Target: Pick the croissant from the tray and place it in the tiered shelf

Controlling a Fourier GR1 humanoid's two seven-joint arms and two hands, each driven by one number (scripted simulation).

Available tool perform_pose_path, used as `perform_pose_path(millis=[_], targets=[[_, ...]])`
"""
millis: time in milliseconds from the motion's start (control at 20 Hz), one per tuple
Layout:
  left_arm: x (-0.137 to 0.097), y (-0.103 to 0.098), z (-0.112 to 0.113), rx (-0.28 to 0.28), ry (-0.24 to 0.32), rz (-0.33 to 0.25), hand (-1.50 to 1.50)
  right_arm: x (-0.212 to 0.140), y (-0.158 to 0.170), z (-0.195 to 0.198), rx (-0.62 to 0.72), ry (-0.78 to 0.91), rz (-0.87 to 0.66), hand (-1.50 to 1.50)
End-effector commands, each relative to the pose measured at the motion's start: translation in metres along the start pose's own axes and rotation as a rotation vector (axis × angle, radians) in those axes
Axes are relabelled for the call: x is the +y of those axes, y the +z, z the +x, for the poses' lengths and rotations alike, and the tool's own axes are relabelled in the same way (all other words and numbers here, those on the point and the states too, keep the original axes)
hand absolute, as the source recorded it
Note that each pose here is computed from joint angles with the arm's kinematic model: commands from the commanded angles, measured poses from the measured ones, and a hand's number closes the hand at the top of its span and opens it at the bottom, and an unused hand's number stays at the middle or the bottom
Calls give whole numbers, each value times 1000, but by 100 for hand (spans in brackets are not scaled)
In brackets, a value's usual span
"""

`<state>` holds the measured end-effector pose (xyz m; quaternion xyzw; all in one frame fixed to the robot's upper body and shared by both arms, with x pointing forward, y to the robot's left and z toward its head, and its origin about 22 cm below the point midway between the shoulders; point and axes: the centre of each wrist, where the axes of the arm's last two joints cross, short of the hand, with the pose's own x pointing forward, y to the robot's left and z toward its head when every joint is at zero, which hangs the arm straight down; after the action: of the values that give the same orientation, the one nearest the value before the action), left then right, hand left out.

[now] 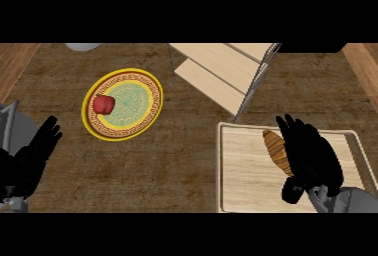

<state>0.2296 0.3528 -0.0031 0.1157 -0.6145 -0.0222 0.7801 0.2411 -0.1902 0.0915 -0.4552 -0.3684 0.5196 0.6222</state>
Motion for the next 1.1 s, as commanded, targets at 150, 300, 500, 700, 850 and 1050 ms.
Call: perform_pose_path(millis=[150,300,500,700,850,1050], targets=[[-10,-18,25,-6,-7,-15,0,10,-18,11,76,69,59,-150],[8,-15,13,-20,-19,8,0,12,-43,-18,97,73,56,-150],[-6,-3,1,-8,0,8,0,32,-50,-34,88,86,46,-150],[-21,-7,8,-13,3,5,0,39,-66,-35,62,64,37,-150],[17,2,9,-9,1,-2,0,37,-59,-23,65,61,45,-150],[-15,-17,-2,1,-5,-2,0,48,-80,-12,64,71,37,-150]])
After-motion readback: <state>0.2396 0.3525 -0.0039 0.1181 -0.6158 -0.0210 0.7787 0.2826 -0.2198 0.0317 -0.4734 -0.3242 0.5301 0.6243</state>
